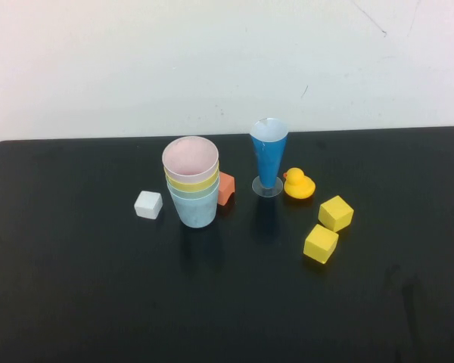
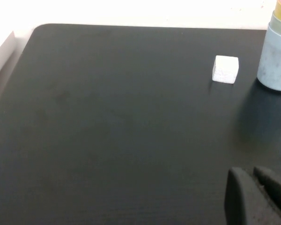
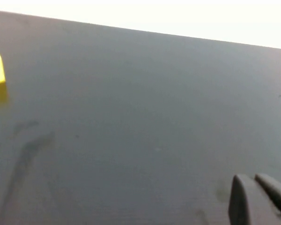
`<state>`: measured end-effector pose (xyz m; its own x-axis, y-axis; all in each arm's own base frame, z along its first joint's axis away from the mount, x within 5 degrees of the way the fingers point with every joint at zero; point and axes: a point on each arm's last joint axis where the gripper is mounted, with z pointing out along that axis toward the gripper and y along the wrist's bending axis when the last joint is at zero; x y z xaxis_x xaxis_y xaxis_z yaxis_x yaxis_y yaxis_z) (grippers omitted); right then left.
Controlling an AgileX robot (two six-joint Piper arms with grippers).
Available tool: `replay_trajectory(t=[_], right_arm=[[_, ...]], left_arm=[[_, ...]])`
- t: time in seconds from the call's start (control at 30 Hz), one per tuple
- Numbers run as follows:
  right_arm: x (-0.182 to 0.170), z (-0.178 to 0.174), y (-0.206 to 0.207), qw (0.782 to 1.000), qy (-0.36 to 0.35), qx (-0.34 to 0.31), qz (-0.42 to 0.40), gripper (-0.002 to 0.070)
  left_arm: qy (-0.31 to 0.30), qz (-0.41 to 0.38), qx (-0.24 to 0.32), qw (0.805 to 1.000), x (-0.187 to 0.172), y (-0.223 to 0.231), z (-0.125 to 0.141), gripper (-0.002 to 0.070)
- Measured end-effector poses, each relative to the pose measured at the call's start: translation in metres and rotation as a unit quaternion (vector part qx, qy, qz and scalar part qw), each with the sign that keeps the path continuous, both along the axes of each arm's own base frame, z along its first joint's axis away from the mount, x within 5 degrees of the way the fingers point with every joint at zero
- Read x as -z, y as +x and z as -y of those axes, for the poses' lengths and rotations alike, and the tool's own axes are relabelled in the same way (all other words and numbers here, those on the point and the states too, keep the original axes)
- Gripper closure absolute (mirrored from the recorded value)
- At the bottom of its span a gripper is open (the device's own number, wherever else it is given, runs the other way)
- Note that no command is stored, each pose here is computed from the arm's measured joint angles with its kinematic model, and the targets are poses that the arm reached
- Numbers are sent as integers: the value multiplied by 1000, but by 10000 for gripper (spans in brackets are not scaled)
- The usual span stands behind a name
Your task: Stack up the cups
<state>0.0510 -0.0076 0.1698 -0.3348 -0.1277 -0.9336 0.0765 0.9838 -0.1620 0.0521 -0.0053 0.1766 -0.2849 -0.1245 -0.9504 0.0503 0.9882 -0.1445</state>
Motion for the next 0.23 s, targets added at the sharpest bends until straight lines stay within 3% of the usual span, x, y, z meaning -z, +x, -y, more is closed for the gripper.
replay_trajectory(t=[0.23], right_arm=[[1,0,0,999,48,14,3,678]], left_arm=[[0,0,0,1000,0,0,0,676]])
